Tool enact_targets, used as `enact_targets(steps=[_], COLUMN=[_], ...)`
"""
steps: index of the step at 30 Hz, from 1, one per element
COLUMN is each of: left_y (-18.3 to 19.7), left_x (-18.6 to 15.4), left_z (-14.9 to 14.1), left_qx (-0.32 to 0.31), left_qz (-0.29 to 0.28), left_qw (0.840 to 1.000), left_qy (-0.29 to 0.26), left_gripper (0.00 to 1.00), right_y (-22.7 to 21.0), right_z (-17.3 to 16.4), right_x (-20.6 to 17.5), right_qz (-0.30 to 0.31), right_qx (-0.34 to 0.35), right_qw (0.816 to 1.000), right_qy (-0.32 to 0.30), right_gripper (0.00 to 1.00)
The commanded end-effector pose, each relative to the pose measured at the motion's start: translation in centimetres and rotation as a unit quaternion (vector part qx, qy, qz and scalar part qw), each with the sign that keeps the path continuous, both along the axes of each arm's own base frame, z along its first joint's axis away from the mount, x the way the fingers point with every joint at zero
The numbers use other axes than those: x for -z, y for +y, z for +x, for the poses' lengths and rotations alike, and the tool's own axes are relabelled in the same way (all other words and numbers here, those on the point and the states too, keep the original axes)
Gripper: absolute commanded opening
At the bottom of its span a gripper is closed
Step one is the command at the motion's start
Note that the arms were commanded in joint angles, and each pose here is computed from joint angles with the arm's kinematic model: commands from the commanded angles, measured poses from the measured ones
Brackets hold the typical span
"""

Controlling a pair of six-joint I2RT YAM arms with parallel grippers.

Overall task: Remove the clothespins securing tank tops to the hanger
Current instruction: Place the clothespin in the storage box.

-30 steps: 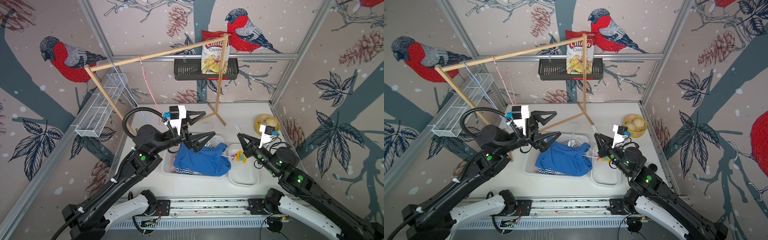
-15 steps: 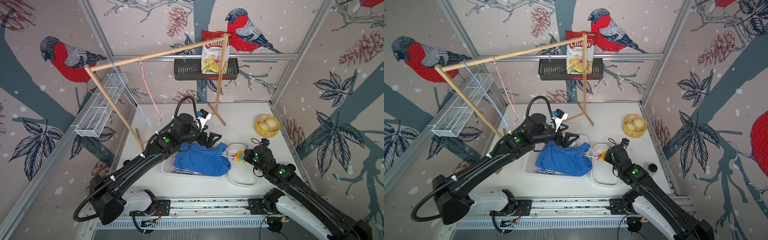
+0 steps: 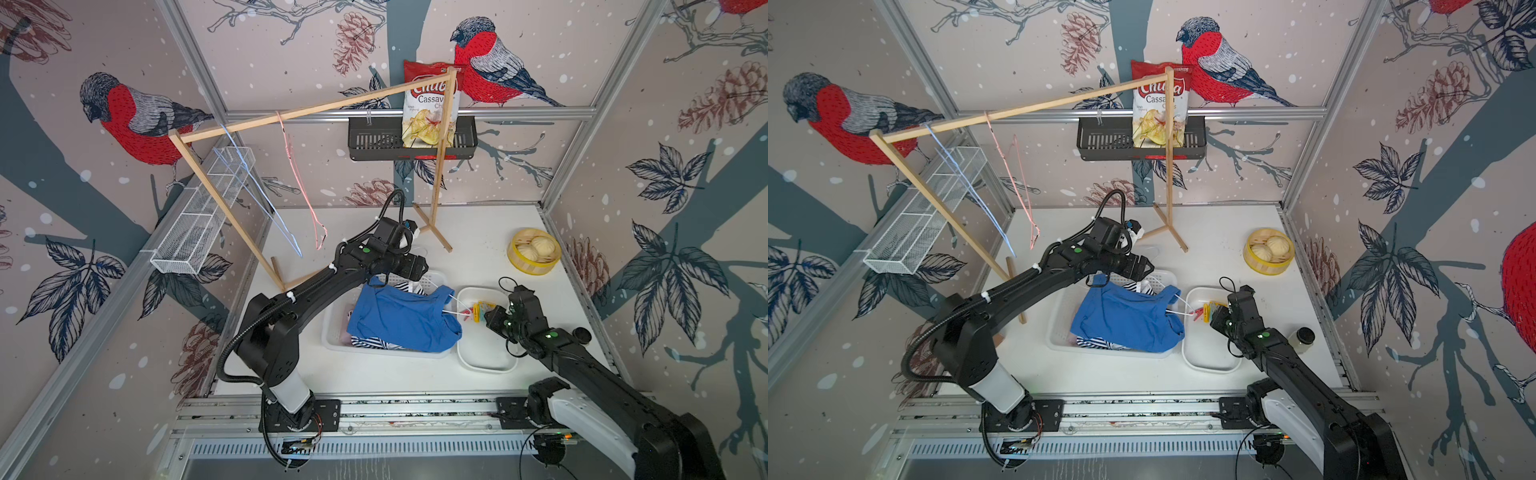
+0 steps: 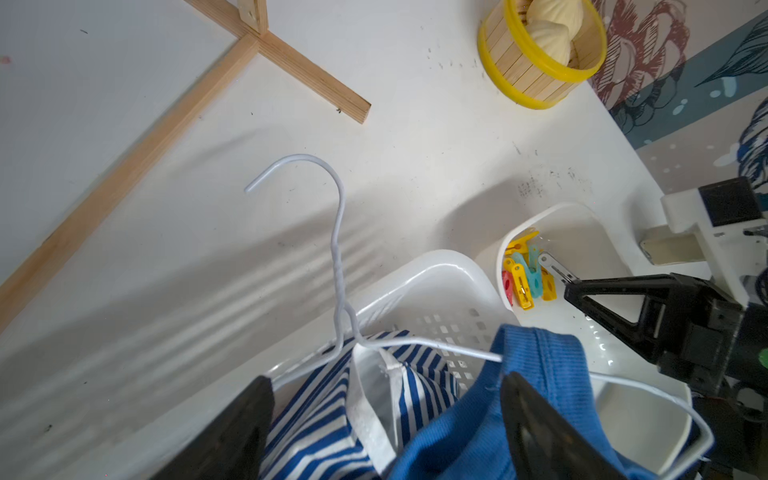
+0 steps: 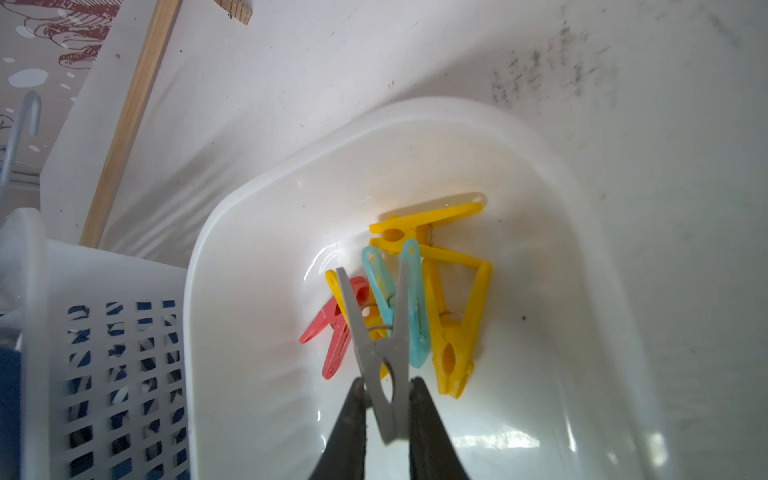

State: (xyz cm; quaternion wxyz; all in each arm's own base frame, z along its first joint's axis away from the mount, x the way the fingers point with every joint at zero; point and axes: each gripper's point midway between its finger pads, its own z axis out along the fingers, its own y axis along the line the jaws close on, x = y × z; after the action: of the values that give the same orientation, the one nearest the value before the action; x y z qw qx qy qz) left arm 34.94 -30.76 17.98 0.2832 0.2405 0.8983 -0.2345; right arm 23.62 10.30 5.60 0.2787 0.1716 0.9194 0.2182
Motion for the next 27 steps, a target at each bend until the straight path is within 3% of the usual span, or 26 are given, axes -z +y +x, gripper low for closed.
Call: enact_targets(steps=[1, 5, 10, 16, 27], left_y=[0.5, -0.3, -1.1, -1.1, -1.5], left_x=[1.9, 3.7, 4.0, 5.1, 5.5], left_z=[0.9, 1.8, 2.7, 3.5, 4.0], left_qx=[-0.01, -0.01, -0.016, -0.026, -0.034], left_qz=[0.035, 0.049, 0.04, 0.065, 0.066], left_qw=[0.999, 0.998, 0.999, 0.998, 0.997], left_qy=[0.01, 0.025, 0.018, 0.01, 0.001], left_gripper=[0.78, 0.69, 0.61, 0.48, 0.1], right_y=[1.0, 1.7, 1.7, 1.8, 1.6], right_z=[0.4, 0.4, 1.0, 1.8, 2.3], right_x=[0.0, 0.9, 0.1, -2.3, -5.4], right_qz=[0.006, 0.01, 0.004, 0.012, 0.029], right_qx=[-0.037, -0.055, -0.053, -0.05, -0.036], right_qw=[0.999, 0.998, 0.999, 0.998, 0.996], right_qy=[-0.006, 0.014, 0.001, -0.036, -0.08], right_gripper=[0.25, 0.45, 0.55, 0.58, 0.58])
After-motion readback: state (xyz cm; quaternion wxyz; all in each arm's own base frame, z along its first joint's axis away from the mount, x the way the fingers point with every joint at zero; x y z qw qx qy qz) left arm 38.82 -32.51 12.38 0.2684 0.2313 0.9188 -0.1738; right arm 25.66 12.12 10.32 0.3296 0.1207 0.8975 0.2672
